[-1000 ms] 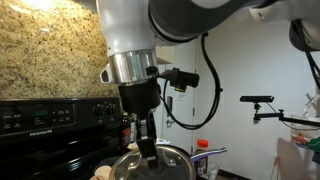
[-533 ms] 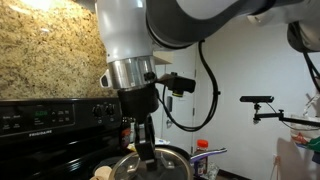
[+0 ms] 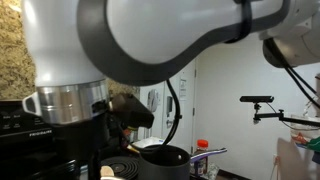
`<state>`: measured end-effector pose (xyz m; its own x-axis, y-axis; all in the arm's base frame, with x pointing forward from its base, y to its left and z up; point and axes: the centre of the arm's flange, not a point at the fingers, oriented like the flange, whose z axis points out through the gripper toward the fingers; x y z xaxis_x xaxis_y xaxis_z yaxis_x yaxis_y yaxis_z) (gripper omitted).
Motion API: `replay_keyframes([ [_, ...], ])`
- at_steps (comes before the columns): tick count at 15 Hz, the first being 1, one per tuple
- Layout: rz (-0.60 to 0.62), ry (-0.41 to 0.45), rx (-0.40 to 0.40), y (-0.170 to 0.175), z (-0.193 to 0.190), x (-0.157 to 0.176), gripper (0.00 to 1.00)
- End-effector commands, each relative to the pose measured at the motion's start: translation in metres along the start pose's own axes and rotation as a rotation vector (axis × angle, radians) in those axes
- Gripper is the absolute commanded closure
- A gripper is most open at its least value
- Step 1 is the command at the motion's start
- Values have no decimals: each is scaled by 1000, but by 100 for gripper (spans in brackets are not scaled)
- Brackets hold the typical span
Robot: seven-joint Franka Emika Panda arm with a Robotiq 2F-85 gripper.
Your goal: Remove the glass lid from the pot on the bottom right plate of the stove
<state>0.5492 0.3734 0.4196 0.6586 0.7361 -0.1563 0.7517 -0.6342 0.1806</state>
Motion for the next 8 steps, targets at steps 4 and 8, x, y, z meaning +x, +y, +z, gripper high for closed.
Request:
replay_keyframes([
  [4,-304,38,65,-16,18,103,88],
  [8,-323,-2,107,-19,37,109,88],
])
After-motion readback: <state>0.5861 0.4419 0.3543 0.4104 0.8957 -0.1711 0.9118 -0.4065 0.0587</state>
